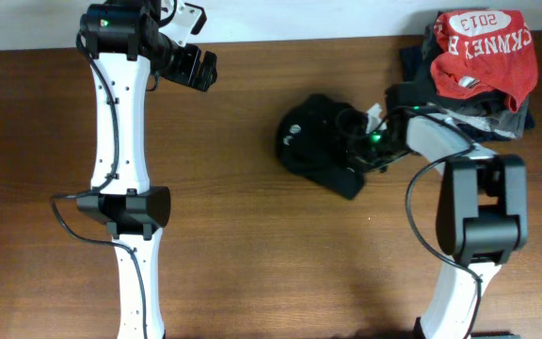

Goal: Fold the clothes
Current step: 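Lift the black bundle with the right gripper toward the clothes stack, then place the black bundle on top of the stack and release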

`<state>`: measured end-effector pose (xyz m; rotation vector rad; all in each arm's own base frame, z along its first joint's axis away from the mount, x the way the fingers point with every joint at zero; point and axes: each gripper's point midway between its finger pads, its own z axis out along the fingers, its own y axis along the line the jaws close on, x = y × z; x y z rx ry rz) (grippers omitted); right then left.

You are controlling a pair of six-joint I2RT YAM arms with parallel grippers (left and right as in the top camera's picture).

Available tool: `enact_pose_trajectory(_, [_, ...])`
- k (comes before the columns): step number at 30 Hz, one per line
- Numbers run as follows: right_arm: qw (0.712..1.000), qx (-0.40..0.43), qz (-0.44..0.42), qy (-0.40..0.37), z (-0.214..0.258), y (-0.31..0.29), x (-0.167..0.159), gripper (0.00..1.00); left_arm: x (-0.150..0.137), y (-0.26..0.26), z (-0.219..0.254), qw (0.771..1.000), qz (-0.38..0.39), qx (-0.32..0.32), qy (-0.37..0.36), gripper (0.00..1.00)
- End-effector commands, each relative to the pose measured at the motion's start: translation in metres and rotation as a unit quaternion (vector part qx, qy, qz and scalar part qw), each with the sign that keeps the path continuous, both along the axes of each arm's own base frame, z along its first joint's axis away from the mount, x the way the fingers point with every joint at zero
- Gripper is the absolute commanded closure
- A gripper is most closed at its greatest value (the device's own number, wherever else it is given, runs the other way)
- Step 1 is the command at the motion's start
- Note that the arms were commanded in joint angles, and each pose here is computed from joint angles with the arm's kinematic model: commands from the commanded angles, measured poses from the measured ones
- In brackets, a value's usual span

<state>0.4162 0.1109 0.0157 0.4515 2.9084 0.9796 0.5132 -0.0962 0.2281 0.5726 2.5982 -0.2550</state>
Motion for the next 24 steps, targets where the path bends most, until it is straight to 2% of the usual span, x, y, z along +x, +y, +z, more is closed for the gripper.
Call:
enact_pose_trajectory(1, [1.0, -0.003, -0.006, 0.008, -0.01, 0.016, 0.0, 0.96, 0.002, -0.001, -0.008, 1.0, -0.009, -0.001, 0.006, 0.01])
enact_pose_trajectory(6, [1.0, -0.001, -0.003, -0.023, -0.006, 0.02, 0.013, 0.96, 0.002, -0.001, -0.008, 1.0, -0.009, -0.001, 0.007, 0.01])
enact_pose_trajectory(11, [0.999, 0.005, -0.023, -0.028, 0.003, -0.002, 0.017, 0.96, 0.002, -0.001, -0.008, 1.0, -0.009, -0.001, 0.007, 0.01])
enact_pose_trajectory(18, [0.997, -0.007, -0.041, -0.068, 0.048, -0.047, 0.016, 0.96, 0.002, -0.001, -0.008, 1.0, -0.008, -0.001, 0.006, 0.01])
enact_pose_trajectory(24, [0.995, -0.011, -0.033, -0.092, 0.08, -0.049, 0.008, 0.96, 0.002, -0.001, -0.008, 1.0, -0.009, -0.001, 0.006, 0.01])
